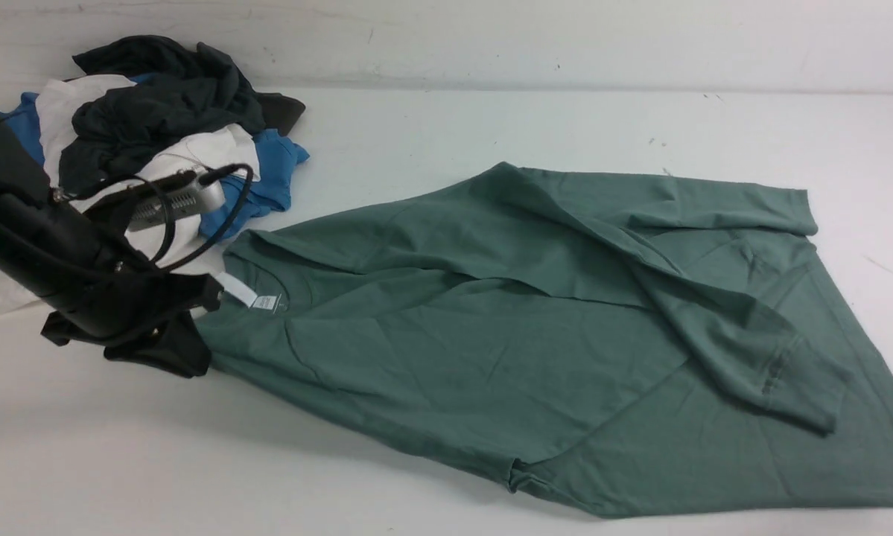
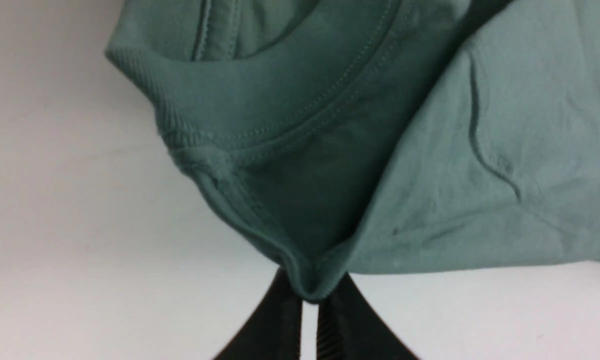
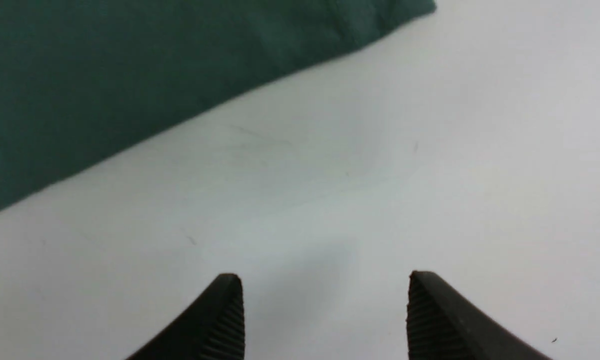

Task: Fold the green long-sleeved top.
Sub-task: Use both arms simultaneously to clamp the lower edge of the clothing fabric, then use both arms to drag the lower edge of the fabric forward and fold it over the upper edge

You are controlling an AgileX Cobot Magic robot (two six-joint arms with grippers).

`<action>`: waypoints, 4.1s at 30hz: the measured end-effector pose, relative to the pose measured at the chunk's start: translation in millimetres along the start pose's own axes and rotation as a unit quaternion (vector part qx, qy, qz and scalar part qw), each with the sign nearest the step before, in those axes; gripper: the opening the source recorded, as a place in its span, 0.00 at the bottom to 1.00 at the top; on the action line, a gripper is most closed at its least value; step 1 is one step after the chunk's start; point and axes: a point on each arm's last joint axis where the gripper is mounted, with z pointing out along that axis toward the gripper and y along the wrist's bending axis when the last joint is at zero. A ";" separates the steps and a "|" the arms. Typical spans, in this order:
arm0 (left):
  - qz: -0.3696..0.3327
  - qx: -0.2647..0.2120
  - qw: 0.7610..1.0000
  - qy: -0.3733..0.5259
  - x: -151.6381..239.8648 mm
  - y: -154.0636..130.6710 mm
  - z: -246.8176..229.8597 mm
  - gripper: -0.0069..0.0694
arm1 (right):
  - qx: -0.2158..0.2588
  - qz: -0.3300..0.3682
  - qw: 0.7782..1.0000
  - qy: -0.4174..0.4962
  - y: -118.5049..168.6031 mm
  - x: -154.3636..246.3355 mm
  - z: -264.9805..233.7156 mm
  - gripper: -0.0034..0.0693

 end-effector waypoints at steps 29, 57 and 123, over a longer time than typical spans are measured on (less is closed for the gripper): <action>0.012 -0.002 1.000 0.027 4.2 -10.3 -23.4 0.45 | 0.052 -0.109 0.992 -0.044 16.0 -53.3 34.2 0.58; 0.084 -0.035 0.993 0.080 45.9 -108.4 61.7 0.46 | 0.049 -0.085 0.995 -0.032 2.0 32.8 15.3 0.08; 0.078 0.015 0.996 -0.047 -3.3 -145.7 -33.7 0.10 | -0.004 -0.098 0.969 -0.225 34.8 -12.9 -141.1 0.08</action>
